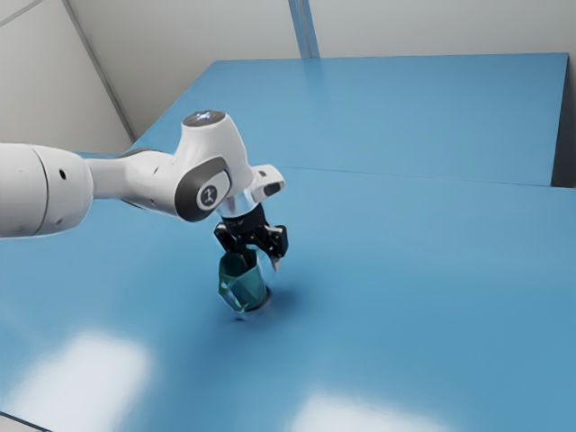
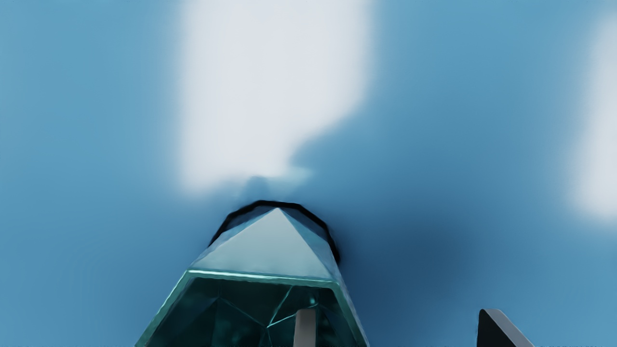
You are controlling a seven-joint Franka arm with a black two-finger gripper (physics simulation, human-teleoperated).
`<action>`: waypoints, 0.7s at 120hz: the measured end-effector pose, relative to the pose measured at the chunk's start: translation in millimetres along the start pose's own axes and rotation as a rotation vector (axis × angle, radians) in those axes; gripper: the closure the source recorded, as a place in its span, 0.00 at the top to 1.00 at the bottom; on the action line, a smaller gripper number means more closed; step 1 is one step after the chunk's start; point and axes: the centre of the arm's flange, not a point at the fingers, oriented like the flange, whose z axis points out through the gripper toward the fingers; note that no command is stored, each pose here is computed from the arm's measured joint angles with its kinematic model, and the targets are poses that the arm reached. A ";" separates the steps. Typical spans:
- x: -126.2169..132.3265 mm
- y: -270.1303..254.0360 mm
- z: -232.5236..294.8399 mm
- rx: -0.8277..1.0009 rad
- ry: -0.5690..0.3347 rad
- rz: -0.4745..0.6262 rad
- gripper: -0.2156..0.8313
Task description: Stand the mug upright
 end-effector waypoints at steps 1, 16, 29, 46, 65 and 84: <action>0.4 0.6 -1.3 0.000 0.000 0.000 0.53; 4.8 7.8 -21.5 -0.026 -0.021 -0.026 0.63; 1.6 9.4 -36.8 -0.040 -0.039 -0.042 0.70; 16.2 10.1 -92.5 -0.065 0.028 -0.017 0.74; 44.3 -19.6 -196.8 -0.038 0.162 0.044 0.77; 49.6 -67.2 -256.1 0.016 0.194 0.059 0.78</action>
